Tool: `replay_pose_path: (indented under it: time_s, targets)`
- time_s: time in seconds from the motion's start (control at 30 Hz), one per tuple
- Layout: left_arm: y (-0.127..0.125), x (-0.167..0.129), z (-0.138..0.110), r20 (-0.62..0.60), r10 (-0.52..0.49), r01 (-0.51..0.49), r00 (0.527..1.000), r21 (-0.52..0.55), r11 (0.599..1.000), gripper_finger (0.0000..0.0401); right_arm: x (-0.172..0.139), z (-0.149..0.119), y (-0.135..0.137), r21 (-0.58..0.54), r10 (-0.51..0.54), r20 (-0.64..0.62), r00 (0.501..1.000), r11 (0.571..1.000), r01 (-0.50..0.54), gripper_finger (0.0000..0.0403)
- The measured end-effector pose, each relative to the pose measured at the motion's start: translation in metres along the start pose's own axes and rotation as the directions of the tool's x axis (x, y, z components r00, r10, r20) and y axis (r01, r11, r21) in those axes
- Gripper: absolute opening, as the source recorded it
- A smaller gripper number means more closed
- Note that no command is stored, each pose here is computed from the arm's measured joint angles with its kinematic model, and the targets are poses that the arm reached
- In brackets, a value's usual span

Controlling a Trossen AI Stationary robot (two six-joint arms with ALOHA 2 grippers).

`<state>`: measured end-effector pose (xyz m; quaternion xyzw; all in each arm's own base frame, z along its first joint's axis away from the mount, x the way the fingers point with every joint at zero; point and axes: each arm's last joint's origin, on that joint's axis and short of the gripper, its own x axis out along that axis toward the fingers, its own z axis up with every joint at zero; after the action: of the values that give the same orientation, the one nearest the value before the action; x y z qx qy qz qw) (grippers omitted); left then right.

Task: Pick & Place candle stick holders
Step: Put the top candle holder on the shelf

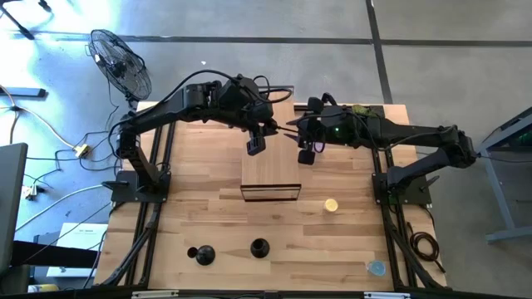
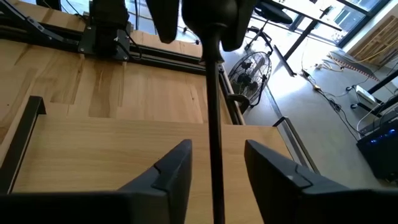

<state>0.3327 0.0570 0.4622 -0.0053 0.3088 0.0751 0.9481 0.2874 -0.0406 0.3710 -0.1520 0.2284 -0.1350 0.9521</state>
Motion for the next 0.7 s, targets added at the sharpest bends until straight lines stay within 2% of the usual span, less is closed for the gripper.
replay_pose_path:
  time_s: [0.4,0.7]
  targets:
    - [0.0001,-0.0002,-0.0004,-0.004,0.001,-0.001,1.0,0.0,1.0,0.0126,0.0,-0.0017,0.0006,-0.03,0.005,-0.017,1.0,1.0,-0.006,0.0013]
    - [0.0004,-0.0001,-0.0004,-0.004,0.011,-0.011,1.0,0.004,1.0,0.015,-0.0003,-0.0031,0.0013,-0.056,0.008,-0.033,0.999,0.998,-0.01,0.0008]
